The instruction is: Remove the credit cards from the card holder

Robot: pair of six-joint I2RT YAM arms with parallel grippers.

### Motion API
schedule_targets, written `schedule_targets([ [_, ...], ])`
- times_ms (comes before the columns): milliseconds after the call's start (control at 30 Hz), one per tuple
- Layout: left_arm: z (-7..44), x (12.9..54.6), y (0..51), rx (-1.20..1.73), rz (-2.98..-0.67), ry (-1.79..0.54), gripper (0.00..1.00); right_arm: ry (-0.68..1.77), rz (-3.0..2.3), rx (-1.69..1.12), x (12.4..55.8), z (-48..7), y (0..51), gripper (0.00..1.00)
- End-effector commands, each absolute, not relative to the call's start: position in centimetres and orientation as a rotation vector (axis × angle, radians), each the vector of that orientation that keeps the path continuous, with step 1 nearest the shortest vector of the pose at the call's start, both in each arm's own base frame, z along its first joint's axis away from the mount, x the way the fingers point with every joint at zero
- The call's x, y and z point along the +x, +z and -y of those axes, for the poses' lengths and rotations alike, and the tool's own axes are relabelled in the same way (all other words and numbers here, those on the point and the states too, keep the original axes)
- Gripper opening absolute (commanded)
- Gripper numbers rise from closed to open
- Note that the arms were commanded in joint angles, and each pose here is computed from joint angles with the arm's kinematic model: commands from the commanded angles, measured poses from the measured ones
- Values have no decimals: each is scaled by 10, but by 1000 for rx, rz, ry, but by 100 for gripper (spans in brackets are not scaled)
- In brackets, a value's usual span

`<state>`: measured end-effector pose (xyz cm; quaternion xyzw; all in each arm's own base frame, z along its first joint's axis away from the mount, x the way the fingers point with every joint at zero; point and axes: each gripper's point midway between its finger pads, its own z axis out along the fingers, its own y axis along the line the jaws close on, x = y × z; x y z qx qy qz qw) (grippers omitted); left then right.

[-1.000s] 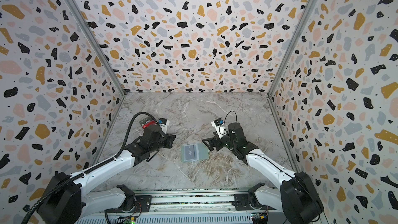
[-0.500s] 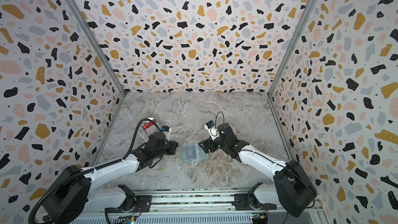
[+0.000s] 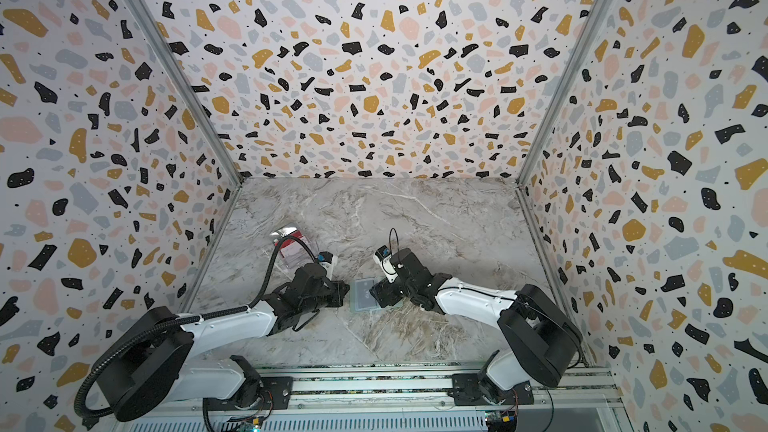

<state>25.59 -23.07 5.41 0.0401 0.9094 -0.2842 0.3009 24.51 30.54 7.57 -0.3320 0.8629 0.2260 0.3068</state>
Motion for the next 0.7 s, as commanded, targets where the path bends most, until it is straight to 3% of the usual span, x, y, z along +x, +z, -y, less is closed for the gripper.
schedule_targets([
  [0,242,254,55,132,-2392,-799,0,578,-2240,-847,255,-318,89,85],
  [667,236,243,22,108,-2459,-735,0,519,-2267,-908,248,-347,66,84],
])
